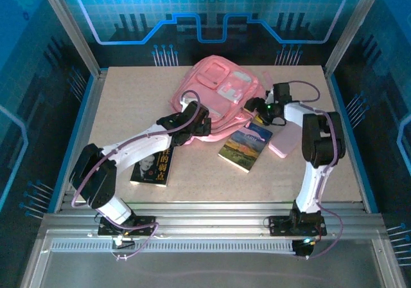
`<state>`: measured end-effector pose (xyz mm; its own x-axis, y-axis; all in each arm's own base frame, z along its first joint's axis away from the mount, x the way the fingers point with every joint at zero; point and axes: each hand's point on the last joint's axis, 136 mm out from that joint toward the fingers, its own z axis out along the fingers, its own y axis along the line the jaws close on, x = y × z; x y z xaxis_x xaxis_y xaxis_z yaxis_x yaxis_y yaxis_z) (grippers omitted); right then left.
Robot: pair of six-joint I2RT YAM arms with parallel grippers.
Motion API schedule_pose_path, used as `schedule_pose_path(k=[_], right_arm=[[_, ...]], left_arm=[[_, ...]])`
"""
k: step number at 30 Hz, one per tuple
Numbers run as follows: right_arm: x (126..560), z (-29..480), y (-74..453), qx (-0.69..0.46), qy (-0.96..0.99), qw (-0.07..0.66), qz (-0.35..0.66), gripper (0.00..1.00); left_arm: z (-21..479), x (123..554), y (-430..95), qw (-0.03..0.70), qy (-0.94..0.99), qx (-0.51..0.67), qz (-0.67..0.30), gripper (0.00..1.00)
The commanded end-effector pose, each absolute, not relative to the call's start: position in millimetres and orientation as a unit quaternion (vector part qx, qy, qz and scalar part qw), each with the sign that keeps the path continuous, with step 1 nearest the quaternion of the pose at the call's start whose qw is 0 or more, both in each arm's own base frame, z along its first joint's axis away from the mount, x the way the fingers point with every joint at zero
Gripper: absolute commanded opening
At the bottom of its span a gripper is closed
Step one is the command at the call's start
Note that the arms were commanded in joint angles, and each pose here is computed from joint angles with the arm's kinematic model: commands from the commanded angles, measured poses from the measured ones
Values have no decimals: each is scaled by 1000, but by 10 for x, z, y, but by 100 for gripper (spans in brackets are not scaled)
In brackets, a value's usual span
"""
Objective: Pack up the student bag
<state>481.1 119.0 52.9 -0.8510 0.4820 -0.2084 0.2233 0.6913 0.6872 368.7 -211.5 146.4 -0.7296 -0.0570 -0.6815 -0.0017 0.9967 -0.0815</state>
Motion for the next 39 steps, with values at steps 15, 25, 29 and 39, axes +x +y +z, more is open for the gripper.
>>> schedule_pose_path(k=[15, 25, 29, 39], right_arm=[[4726, 1337, 1447, 199, 840, 228, 450, 0], [4167, 1624, 1883, 228, 834, 227, 447, 0], [4261, 1694, 2010, 238, 832, 235, 442, 0], [4502, 1724, 2180, 279, 822, 228, 442, 0]], left_arm=[[831, 4051, -2322, 376, 919, -62, -96, 99], [1376, 4904, -2194, 465, 882, -28, -79, 99], [1807, 4725, -2220, 461, 881, -2, -101, 99], [2100, 3589, -2888, 391, 869, 97, -285, 85]])
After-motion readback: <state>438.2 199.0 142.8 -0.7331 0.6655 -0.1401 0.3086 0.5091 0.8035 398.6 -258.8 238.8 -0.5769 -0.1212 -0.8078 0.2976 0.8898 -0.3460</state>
